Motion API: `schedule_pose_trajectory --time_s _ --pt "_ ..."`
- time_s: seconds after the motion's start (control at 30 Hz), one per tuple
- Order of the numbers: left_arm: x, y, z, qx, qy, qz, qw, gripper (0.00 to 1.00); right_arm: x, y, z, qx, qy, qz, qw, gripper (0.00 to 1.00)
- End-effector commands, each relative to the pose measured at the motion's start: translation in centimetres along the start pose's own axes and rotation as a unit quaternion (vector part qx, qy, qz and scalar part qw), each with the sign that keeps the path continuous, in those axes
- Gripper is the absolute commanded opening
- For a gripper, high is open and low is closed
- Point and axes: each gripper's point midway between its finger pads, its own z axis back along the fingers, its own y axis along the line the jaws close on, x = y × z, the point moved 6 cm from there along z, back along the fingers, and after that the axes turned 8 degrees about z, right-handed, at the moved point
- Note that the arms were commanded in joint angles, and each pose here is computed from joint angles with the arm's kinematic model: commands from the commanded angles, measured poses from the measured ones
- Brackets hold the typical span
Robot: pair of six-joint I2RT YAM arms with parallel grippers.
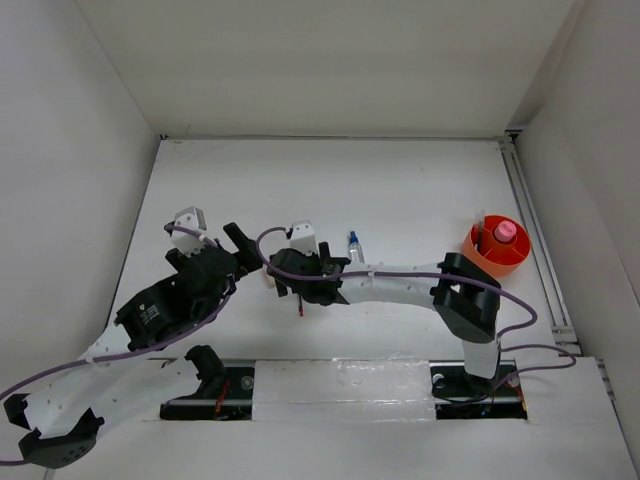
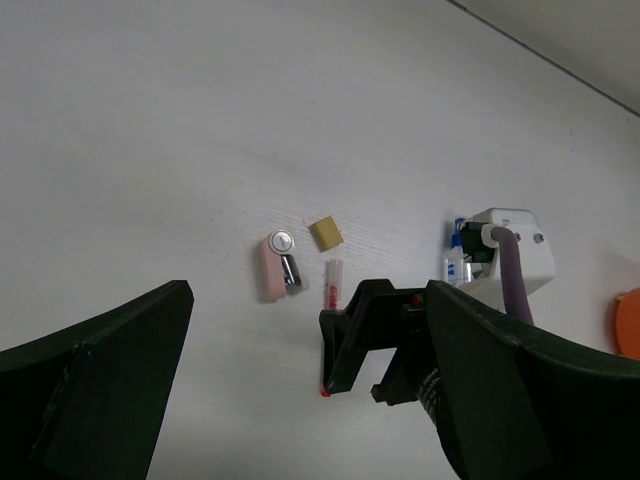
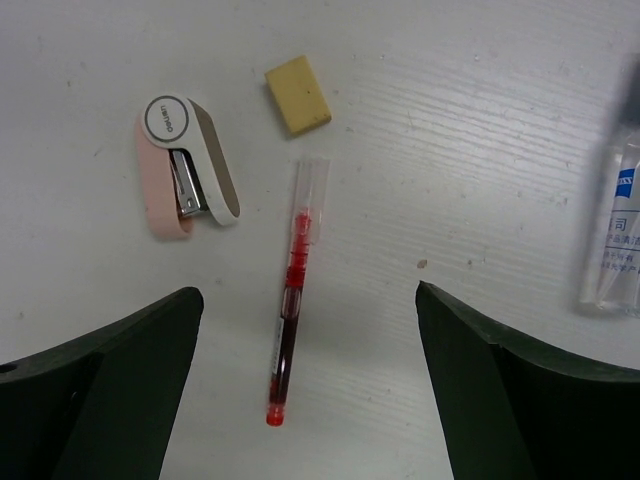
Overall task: Sort the stationery into containers
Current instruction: Pick up the pen from the center of the board.
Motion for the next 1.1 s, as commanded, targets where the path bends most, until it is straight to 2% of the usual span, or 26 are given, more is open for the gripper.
schedule_pose_trajectory --time_s 0.0,0.3,0.53,0.7,0.9,1.0,1.03,1.07 --pt "1.0 -0.7 0.5 -0.019 -0.013 0.025 0.999 1.00 2.5 -0.1 0.5 0.025 -0.032 -0.033 0.999 0.92" --pt "1.3 0.4 0.7 0.011 -0.026 0.051 0.998 1.00 0.4 -0.7 -2.3 0.043 -0.007 -0.023 0.999 0.84" --pt "2.2 0.8 1.4 0.004 -0.038 0.079 0.996 1.00 -1.1 -0.3 -3.8 0.051 0.017 -0.016 0.998 0.79" --pt "2.3 1.0 1.6 0.006 -0.042 0.084 0.996 1.00 -1.7 0.0 -4.3 0.057 0.027 -0.018 0.998 0.72" --pt "2.6 1.3 1.9 -0.001 -0.046 0.094 0.995 1.00 -2.8 0.0 -4.9 0.044 0.049 -0.018 0.998 0.71" --pt "2.7 1.1 1.9 -0.004 -0.047 0.097 0.994 1.00 -3.3 -0.1 -5.4 0.025 0.061 -0.011 0.998 0.60" --pt "2.7 1.1 1.9 -0.004 -0.047 0.097 0.994 1.00 -3.5 -0.2 -5.7 0.016 0.063 -0.012 0.998 0.54" --pt "2.7 1.1 1.9 -0.004 -0.047 0.097 0.994 1.00 -3.5 -0.2 -5.7 0.016 0.063 -0.012 0.998 0.52"
